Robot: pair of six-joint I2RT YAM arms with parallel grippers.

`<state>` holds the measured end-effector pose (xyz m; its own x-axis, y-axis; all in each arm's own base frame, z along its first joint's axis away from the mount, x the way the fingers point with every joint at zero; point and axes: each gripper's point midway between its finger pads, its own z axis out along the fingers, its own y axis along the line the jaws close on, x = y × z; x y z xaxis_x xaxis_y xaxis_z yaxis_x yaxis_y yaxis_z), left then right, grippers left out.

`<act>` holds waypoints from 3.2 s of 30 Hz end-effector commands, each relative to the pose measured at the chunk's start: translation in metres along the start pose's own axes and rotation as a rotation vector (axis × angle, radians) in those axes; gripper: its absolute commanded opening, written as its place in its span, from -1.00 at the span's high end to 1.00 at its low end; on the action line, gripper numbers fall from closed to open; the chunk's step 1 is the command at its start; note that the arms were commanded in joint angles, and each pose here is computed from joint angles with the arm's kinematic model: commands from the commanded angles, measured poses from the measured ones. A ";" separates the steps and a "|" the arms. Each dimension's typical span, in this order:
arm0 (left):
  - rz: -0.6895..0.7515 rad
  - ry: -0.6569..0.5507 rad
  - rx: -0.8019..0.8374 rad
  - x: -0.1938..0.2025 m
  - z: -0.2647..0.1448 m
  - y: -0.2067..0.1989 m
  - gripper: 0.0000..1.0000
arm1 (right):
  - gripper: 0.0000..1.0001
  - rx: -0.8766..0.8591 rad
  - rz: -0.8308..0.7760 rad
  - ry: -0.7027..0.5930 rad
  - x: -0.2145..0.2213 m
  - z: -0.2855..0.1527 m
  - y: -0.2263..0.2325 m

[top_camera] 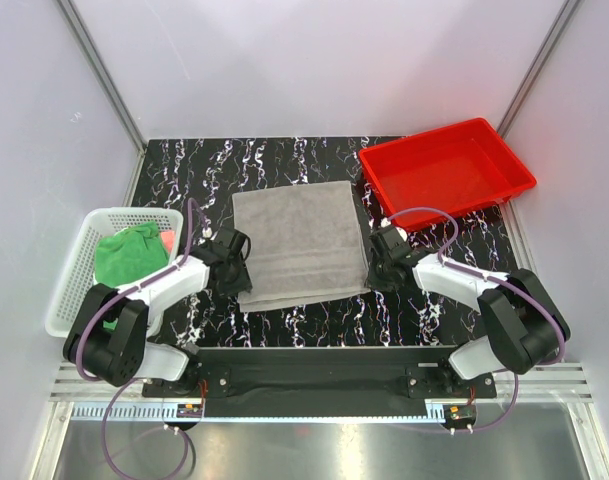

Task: Fold and stack the towels
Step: Fold the towel

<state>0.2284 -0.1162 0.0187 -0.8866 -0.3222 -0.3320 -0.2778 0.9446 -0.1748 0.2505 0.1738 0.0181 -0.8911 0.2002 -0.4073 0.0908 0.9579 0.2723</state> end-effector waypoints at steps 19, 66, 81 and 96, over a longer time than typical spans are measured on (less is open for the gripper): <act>0.014 -0.058 0.060 -0.014 -0.012 -0.013 0.98 | 0.46 -0.008 -0.023 -0.027 -0.013 -0.006 0.013; -0.005 -0.046 0.032 -0.005 -0.012 -0.003 0.79 | 0.40 -0.006 -0.062 -0.074 -0.024 -0.021 0.027; 0.006 -0.071 0.029 -0.017 -0.023 -0.007 0.79 | 0.35 0.001 -0.059 -0.054 -0.019 -0.015 0.027; 0.011 -0.060 0.046 -0.012 -0.021 -0.009 0.54 | 0.29 0.019 -0.072 -0.060 -0.020 -0.017 0.026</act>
<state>0.2205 -0.1140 0.0293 -0.8881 -0.3173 -0.3326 -0.2712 0.9459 -0.1781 0.2534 0.1847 0.0356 -0.8882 0.1463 -0.4356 0.0494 0.9729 0.2260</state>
